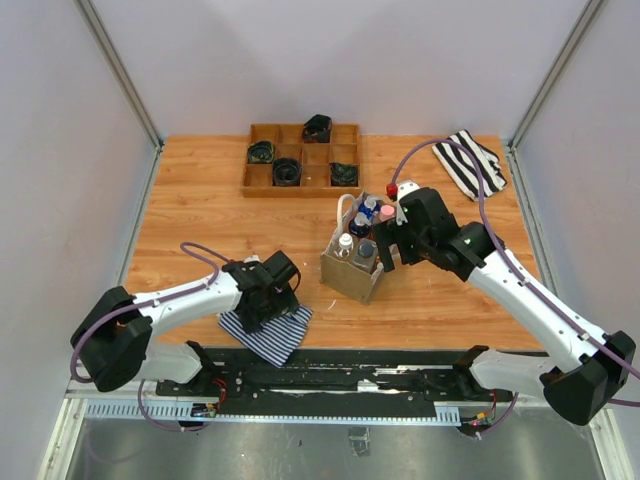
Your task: Take the personal care products out of the canvas bag
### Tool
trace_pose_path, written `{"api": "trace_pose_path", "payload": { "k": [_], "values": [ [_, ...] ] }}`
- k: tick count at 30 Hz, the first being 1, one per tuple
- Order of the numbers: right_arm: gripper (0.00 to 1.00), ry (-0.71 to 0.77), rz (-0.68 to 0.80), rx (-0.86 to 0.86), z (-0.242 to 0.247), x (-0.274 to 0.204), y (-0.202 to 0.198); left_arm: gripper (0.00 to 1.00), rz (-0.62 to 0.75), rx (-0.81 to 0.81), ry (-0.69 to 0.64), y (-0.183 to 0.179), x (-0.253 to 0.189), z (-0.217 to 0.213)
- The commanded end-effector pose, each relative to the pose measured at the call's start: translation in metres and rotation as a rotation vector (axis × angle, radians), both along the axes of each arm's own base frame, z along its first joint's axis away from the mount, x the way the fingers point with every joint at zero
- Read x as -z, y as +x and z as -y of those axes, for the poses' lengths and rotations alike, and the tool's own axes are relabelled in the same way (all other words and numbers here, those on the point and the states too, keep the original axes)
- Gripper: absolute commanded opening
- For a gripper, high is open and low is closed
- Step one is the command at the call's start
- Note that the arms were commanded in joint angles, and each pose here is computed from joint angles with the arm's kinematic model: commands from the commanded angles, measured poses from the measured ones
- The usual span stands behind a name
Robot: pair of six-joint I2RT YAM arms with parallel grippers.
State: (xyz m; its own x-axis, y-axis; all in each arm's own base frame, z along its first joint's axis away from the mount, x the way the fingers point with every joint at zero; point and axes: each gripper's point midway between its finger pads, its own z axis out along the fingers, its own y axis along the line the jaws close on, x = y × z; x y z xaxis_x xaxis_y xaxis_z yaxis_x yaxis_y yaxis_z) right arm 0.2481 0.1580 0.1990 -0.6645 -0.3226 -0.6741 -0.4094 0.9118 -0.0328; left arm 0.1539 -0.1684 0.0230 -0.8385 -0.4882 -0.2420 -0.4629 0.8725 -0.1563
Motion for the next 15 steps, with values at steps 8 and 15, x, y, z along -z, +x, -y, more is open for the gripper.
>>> {"api": "trace_pose_path", "payload": {
  "k": [8,15],
  "values": [
    [0.99,-0.011,0.017,0.014,0.010,-0.007,-0.007,1.00,-0.024,-0.221,-0.104,0.049,0.039,-0.024],
    [0.99,0.001,0.043,0.005,0.015,-0.023,-0.013,1.00,0.066,-0.538,-0.022,0.135,0.015,-0.133]
  ]
}}
